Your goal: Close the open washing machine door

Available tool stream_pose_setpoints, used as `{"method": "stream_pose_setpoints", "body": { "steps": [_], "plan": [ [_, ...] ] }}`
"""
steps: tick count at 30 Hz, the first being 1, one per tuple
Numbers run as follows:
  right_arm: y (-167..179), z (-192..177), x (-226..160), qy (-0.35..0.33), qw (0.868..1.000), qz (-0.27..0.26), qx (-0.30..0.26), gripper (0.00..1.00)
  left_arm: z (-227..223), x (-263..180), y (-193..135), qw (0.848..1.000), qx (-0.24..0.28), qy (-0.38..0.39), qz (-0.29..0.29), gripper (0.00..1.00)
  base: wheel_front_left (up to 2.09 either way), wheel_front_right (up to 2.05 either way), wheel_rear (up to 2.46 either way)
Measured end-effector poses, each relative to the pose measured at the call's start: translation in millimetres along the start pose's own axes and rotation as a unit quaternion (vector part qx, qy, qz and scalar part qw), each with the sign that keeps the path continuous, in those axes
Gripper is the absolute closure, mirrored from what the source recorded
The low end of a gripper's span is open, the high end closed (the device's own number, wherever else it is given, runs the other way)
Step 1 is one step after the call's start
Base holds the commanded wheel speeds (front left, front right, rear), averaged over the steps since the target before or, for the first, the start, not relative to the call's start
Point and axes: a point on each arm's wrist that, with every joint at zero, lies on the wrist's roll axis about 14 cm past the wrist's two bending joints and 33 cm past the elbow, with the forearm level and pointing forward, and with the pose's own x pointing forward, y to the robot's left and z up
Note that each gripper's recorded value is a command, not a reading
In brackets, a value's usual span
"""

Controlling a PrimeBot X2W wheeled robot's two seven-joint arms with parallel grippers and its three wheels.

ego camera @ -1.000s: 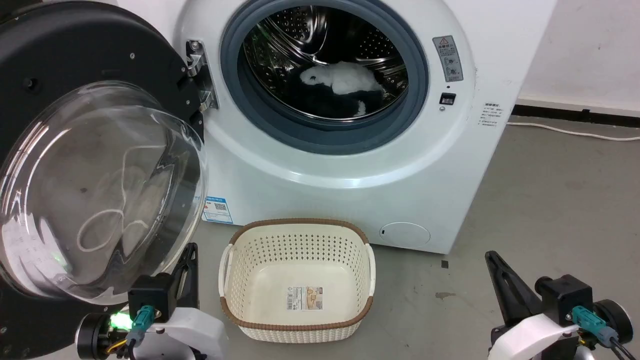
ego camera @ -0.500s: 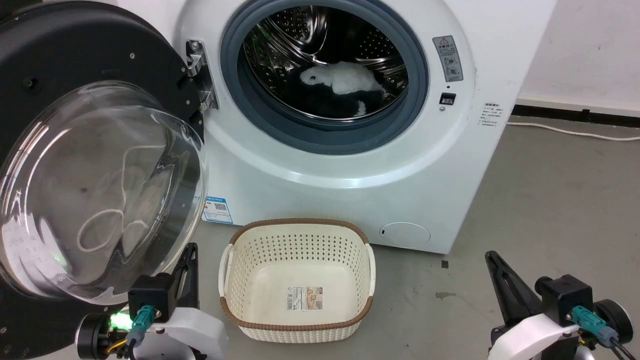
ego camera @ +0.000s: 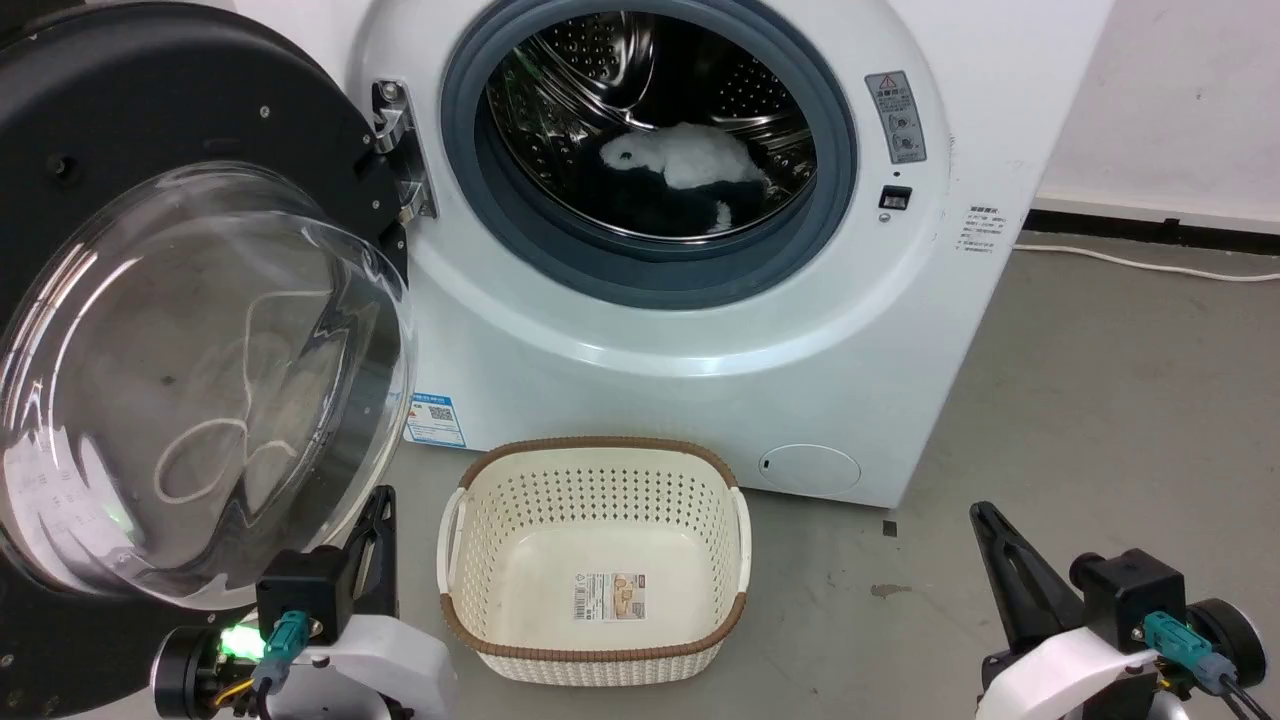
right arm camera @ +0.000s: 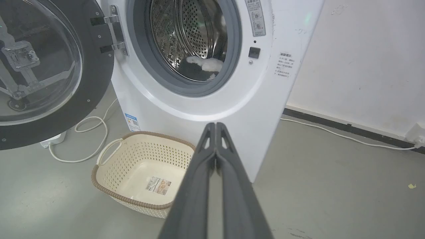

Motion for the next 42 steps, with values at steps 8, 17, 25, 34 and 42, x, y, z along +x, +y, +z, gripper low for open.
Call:
{"method": "stream_pose_setpoints", "body": {
  "steps": [8, 17, 25, 34, 42],
  "plan": [
    [0.2, 0.0, 0.0, 0.000, 1.000, 0.000, 0.000, 1.00, 0.0, 0.0, 0.1, 1.000, 0.000, 0.000, 0.000, 1.00, 0.00, 0.00, 0.00],
    [0.1, 0.1, 0.0, 0.000, 1.000, 0.000, 0.000, 1.00, 0.0, 0.0, 0.2, 1.000, 0.000, 0.000, 0.000, 1.00, 0.00, 0.00, 0.00],
    [0.1, 0.1, 0.0, 0.000, 1.000, 0.000, 0.000, 1.00, 0.0, 0.0, 0.1, 1.000, 0.000, 0.000, 0.000, 1.00, 0.00, 0.00, 0.00],
    [0.5, -1.2, -0.1, 0.001, 1.000, 0.001, 0.003, 0.00, -0.7, 0.0, -1.7, 1.000, -0.001, 0.001, -0.002, 0.00, 0.00, 0.00, 0.00],
    [1.1, -3.2, -0.5, -0.002, 1.000, 0.001, 0.016, 0.00, -1.3, -0.1, -4.0, 1.000, -0.011, -0.003, -0.005, 0.00, 0.00, 0.00, 0.00]
  ]
}}
